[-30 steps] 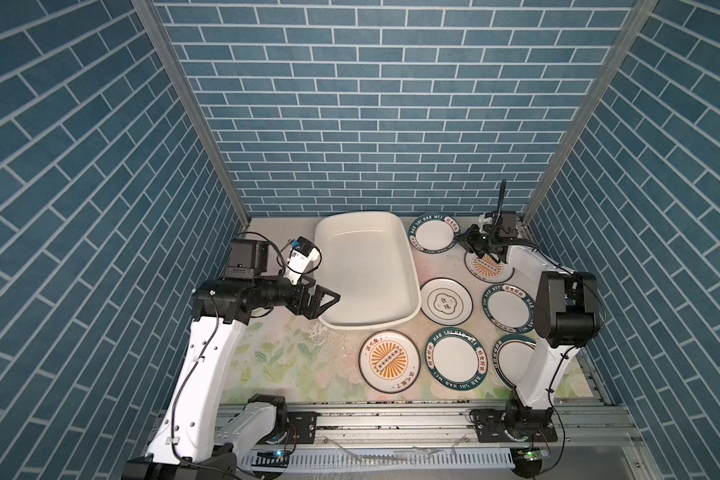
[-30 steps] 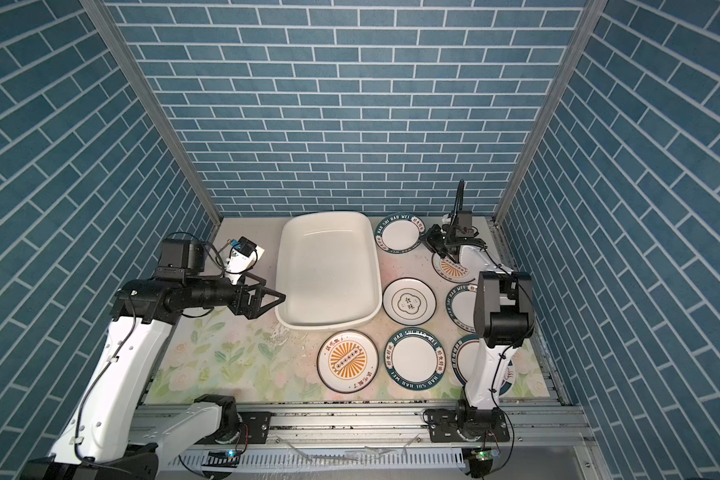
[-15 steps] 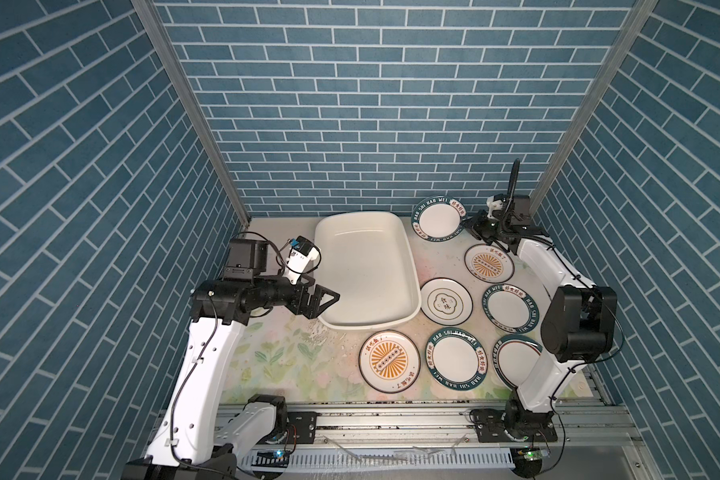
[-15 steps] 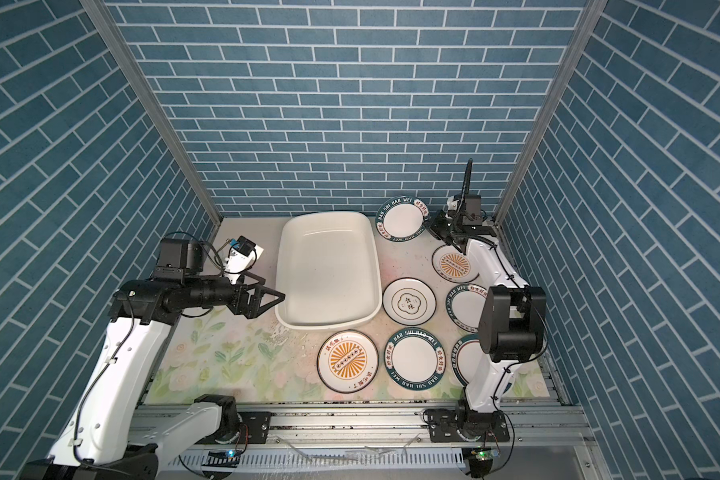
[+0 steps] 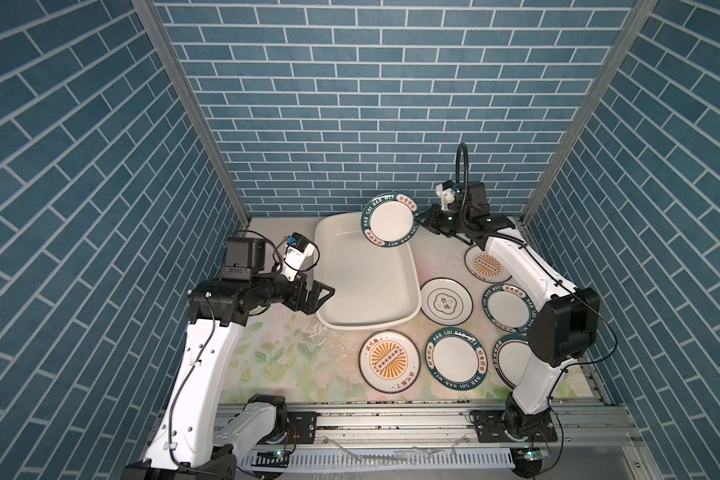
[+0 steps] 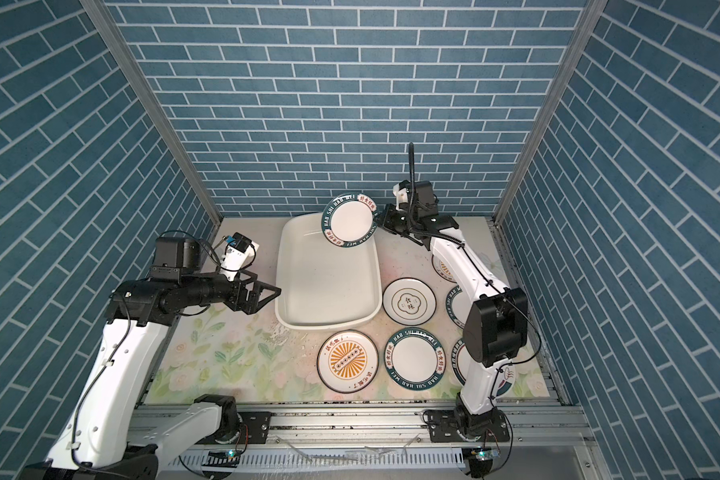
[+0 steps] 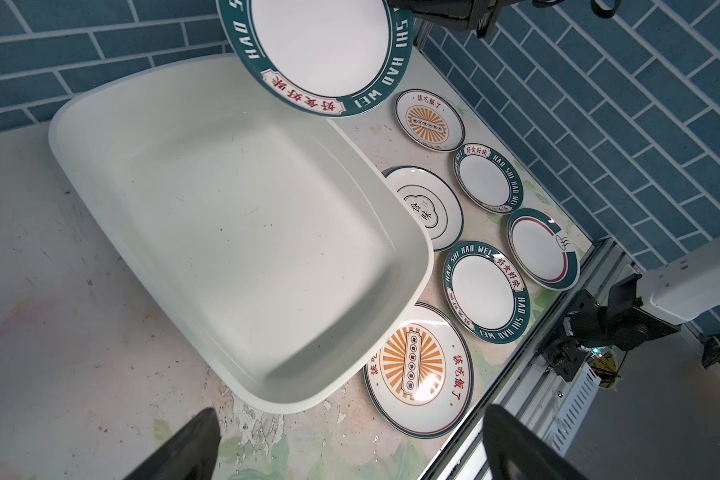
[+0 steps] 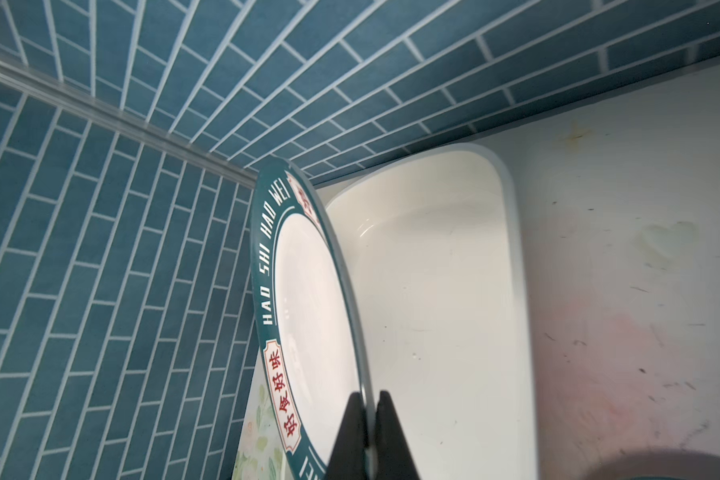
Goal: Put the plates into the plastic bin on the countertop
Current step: 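Carry the held plate over the white bin with the right gripper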
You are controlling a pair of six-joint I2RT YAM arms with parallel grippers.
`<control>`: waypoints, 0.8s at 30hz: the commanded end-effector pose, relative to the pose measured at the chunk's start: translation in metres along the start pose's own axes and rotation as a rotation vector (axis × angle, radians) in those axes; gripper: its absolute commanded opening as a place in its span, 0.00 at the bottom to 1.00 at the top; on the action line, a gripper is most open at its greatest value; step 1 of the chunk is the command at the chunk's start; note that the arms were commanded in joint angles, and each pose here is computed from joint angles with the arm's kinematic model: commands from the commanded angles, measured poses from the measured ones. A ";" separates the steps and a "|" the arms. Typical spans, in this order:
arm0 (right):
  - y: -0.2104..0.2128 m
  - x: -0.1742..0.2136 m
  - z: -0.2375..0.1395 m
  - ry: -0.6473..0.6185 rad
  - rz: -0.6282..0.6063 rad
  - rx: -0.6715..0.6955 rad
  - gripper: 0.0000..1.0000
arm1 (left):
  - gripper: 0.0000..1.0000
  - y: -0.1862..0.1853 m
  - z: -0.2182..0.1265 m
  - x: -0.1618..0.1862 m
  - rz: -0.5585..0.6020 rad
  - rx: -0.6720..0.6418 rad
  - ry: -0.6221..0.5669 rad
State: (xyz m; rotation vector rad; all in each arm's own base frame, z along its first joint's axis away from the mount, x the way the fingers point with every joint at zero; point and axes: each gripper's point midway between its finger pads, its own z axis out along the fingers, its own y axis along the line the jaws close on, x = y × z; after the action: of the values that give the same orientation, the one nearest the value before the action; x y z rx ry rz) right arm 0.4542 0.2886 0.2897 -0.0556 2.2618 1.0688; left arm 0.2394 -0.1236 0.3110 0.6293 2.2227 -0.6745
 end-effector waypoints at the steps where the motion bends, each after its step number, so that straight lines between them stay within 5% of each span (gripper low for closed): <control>1: 0.010 0.009 0.032 0.013 -0.018 -0.009 0.02 | 0.99 -0.007 -0.010 -0.010 0.009 0.012 -0.036; 16: -0.028 0.056 0.147 0.079 0.072 0.014 0.02 | 1.00 -0.021 -0.022 -0.018 -0.024 0.091 -0.109; 24: -0.055 0.065 0.180 0.088 0.118 0.050 0.02 | 1.00 -0.021 -0.025 -0.018 -0.028 0.091 -0.125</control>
State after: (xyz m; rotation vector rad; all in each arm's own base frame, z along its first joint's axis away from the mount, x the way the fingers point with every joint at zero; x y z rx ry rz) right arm 0.4970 0.3839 0.1109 0.0164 2.4787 1.0328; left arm 0.2288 -0.1258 0.3421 0.5810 2.1210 -0.7849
